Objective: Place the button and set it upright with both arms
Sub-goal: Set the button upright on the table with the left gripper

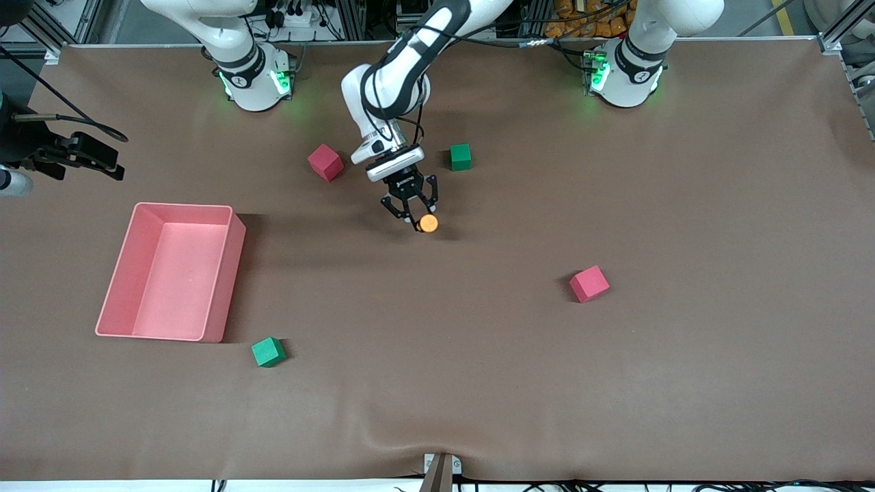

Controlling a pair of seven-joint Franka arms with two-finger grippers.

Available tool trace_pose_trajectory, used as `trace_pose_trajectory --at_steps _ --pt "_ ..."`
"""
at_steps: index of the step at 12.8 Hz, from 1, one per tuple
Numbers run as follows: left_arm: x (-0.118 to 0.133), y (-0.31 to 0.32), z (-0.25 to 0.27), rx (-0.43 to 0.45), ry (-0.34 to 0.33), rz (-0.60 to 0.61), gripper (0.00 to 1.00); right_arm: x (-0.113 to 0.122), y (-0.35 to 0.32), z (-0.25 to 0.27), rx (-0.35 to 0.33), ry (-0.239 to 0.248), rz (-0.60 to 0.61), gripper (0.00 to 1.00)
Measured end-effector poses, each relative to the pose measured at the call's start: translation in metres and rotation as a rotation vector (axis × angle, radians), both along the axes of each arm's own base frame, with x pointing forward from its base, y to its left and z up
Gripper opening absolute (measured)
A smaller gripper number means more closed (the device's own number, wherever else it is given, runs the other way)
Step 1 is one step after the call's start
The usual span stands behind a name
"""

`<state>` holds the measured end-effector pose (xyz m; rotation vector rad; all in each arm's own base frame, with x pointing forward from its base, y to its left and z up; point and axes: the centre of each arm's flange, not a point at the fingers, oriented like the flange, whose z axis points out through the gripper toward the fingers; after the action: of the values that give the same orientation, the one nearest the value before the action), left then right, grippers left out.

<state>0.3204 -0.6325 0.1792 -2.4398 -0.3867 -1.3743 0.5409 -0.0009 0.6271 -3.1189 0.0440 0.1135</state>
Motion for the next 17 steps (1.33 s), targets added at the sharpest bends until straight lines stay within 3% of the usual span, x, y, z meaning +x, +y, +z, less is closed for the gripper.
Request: trace_pose_trajectory --at_steps 6,17 --pt "-0.037 0.006 -0.074 0.034 -0.196 -0.049 0.41 0.000 0.000 0.000 0.000 0.000 0.000 1.00" --pt "-0.033 0.018 -0.097 0.092 -0.236 -0.054 0.41 0.000 0.000 0.000 0.000 0.000 0.000 1.00"
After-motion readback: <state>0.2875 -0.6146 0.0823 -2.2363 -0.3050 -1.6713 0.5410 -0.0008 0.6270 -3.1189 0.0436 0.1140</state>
